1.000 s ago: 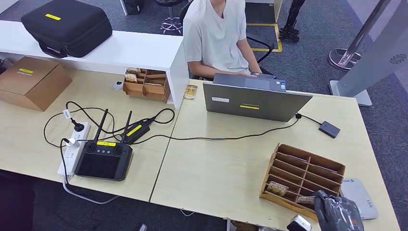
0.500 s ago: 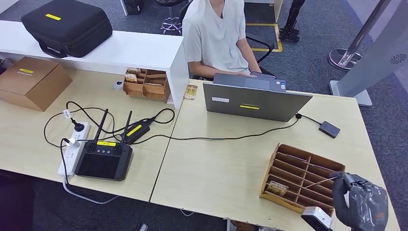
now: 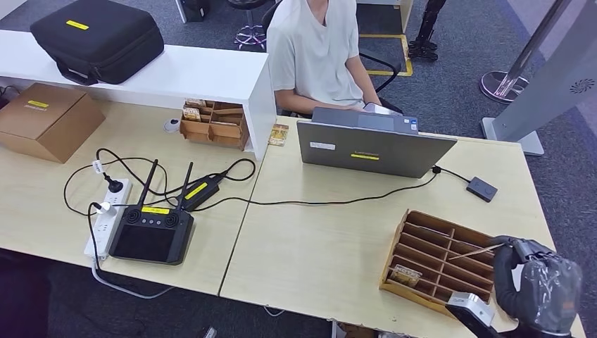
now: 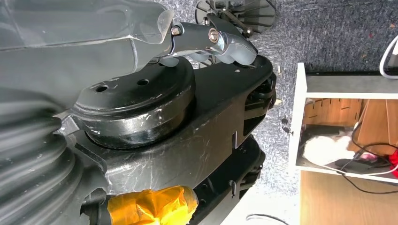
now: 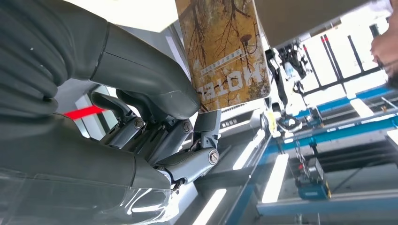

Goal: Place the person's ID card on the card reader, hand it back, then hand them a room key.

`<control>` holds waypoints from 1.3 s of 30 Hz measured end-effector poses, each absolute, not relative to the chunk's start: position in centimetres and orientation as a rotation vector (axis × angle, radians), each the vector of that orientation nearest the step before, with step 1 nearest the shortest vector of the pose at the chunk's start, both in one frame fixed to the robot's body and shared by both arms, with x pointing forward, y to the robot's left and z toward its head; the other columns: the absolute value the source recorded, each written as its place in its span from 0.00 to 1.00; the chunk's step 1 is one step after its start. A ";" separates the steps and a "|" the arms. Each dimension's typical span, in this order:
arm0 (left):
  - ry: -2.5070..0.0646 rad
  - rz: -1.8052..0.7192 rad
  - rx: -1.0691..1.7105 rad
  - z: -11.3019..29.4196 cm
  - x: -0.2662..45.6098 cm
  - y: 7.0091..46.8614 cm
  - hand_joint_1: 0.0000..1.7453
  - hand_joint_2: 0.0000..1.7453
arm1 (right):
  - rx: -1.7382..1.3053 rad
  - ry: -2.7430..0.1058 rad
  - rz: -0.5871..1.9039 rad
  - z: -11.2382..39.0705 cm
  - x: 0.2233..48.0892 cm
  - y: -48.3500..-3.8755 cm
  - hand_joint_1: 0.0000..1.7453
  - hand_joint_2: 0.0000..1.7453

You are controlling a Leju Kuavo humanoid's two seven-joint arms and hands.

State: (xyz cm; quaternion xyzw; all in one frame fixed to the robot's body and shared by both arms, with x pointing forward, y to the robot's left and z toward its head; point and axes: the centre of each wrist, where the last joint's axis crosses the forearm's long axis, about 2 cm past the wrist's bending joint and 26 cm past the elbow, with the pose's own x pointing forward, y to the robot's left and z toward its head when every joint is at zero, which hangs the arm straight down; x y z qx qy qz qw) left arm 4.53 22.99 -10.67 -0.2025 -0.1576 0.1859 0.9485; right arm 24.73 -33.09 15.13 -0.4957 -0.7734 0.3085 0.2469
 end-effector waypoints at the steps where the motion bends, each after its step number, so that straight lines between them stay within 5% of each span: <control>1: -0.320 0.375 -0.412 -10.7 4.6 23.0 0.00 1.00 | -1.361 -2.117 0.837 15.5 25.1 -33.1 1.00 1.00; 18: -0.299 0.297 -0.419 -10.6 5.3 23.1 0.00 1.00 | -1.637 -2.111 0.815 26.2 36.9 -34.6 1.00 1.00; 39: -0.281 0.235 -0.432 -10.5 6.0 23.1 0.00 1.00 | -1.732 -1.857 0.960 32.9 45.6 -34.2 1.00 1.00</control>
